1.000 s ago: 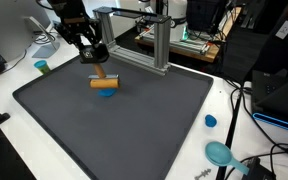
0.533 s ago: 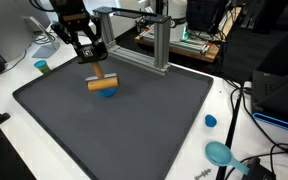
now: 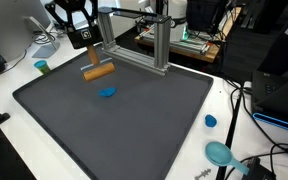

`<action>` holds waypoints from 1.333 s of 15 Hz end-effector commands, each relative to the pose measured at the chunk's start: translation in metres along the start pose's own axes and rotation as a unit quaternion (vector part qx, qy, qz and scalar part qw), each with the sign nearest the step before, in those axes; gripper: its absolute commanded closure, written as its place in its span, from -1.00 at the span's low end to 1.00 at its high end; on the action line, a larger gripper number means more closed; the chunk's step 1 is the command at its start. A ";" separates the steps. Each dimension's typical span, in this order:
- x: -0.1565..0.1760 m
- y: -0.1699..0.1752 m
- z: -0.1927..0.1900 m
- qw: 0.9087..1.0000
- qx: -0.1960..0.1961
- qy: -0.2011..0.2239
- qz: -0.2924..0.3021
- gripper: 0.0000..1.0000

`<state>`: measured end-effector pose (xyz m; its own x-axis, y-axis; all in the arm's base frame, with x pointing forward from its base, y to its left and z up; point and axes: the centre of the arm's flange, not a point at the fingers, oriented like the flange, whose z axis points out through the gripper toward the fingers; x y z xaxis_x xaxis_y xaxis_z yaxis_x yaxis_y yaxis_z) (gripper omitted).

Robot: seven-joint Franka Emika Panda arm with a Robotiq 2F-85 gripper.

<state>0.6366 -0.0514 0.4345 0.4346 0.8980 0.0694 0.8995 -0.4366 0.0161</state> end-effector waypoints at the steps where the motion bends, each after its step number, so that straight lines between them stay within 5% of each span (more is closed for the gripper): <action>1: -0.017 -0.018 0.019 0.995 0.027 -0.008 -0.094 0.57; 2: -0.005 -0.005 0.014 0.999 0.016 -0.005 -0.052 0.07; 6: -0.010 -0.011 0.029 0.996 0.032 -0.010 -0.082 0.07; 7: -0.010 -0.011 0.029 0.996 0.032 -0.009 -0.083 0.57; 13: -0.028 -0.041 0.048 0.996 -0.078 -0.043 -0.026 0.57; 17: -0.033 -0.065 0.056 0.991 -0.061 -0.098 -0.064 0.57; 18: -0.030 -0.038 0.067 0.994 -0.059 -0.078 -0.048 0.07; 19: -0.030 -0.044 0.069 0.993 -0.056 -0.084 -0.055 0.57; 20: -0.028 -0.046 0.070 0.994 -0.053 -0.079 -0.057 0.57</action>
<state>0.5843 -0.0532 0.3620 0.3410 0.9339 -0.1076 0.9369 -0.3282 0.1206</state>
